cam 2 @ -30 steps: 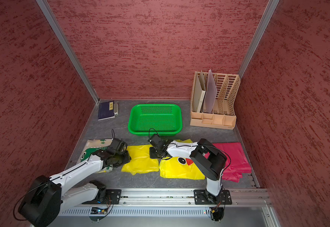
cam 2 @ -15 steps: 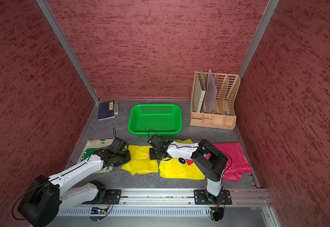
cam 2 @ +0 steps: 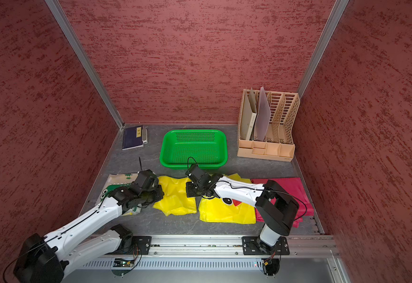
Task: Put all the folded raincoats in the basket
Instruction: Pick up the raincoat from the center of the board, then place the raincoat in the basket.
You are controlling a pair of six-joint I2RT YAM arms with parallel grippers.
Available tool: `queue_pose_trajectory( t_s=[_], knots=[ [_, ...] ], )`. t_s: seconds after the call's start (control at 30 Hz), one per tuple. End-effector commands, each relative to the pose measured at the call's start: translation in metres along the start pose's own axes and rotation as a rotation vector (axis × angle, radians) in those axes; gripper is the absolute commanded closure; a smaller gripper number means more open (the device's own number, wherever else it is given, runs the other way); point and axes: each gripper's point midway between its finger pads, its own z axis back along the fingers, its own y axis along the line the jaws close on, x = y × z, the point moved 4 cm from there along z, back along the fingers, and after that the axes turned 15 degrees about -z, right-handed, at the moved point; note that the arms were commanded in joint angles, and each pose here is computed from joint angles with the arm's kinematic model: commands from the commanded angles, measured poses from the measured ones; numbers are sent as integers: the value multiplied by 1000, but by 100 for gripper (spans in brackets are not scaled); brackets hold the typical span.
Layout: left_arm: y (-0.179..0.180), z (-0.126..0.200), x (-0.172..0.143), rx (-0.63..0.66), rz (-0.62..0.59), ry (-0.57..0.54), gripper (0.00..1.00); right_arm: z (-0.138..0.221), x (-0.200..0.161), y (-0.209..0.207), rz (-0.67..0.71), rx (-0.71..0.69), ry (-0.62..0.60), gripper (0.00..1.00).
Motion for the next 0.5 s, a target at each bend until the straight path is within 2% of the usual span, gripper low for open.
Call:
queue_pose_trajectory(
  t_s=[0.0, 0.27, 0.47],
  knots=[
    [-9, 15, 13, -12, -6, -58, 100, 20, 1, 15, 32, 42, -28, 100],
    [-18, 34, 21, -12, -29, -95, 100, 48, 7, 23, 59, 54, -79, 100],
    [-33, 52, 36, -60, -45, -148, 100, 66, 12, 32, 86, 72, -101, 100]
  ],
)
